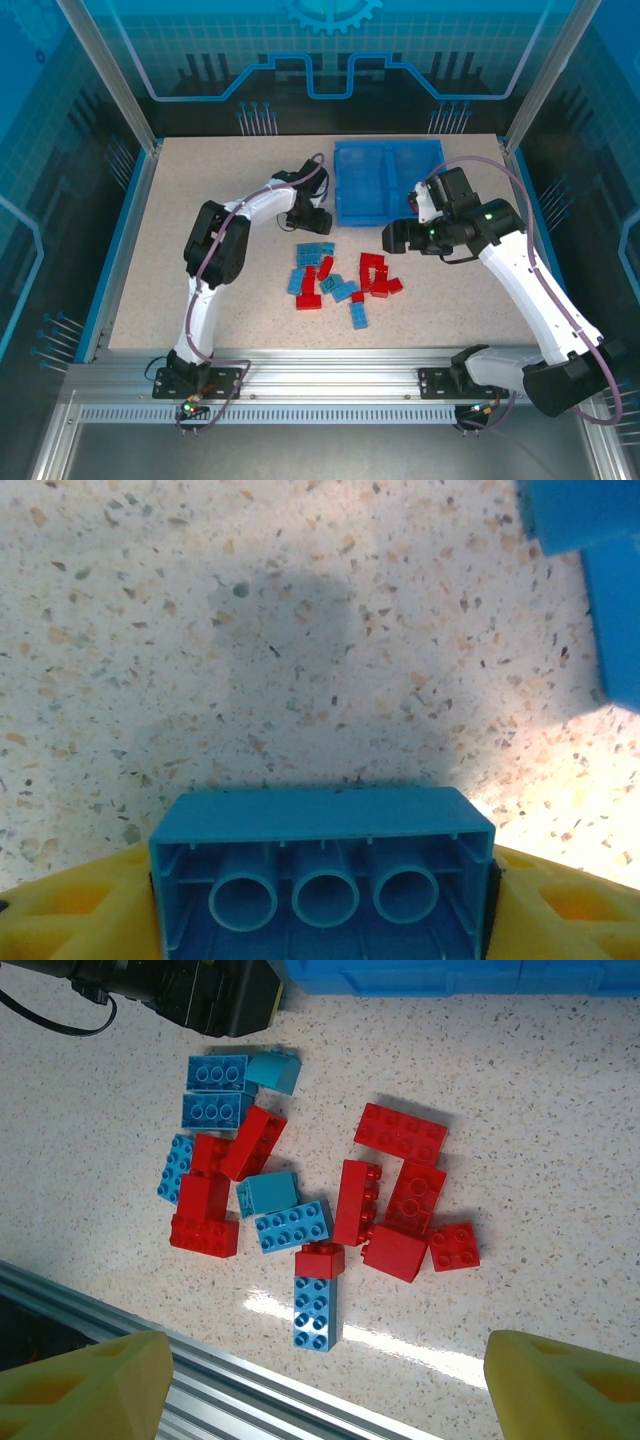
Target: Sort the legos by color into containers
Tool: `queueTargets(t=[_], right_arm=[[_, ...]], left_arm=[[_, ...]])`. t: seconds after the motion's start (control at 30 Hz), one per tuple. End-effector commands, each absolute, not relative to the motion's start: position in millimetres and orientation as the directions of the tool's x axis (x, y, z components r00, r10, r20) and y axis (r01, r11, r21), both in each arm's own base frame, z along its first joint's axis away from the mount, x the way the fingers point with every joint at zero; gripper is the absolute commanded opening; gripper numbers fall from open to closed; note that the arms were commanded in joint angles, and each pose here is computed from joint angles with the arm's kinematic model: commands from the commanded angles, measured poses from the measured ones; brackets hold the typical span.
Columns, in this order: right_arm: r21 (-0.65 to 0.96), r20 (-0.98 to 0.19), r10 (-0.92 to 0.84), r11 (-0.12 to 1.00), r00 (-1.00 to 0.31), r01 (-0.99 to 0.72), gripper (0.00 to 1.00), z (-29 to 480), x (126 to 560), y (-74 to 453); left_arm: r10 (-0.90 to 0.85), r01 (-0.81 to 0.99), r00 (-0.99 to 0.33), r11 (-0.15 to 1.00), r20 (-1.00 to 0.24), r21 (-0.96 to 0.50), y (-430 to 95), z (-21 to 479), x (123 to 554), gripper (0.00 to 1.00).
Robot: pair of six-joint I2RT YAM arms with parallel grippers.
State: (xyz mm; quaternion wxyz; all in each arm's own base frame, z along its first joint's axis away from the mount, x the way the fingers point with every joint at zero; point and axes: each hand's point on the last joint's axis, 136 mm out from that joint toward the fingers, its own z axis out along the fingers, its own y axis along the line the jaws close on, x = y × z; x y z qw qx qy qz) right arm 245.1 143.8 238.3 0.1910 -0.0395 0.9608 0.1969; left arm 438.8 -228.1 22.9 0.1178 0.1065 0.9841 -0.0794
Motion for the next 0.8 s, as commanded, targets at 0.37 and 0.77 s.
queueTargets(t=[0.37,0.77], right_arm=[[0.365,-0.457,0.032,0.918,-0.889,-0.155,0.83,260.0,246.5,142.8],[0.330,-0.515,0.093,0.939,-0.852,-0.097,0.83,271.1,236.0,119.4]], left_arm=[[-0.154,0.187,-0.806,0.849,-0.572,-0.493,-296.0,231.4,438.9,0.54],[-0.343,-0.007,-0.830,0.794,-0.440,-0.607,-378.8,210.4,500.5,0.53]])
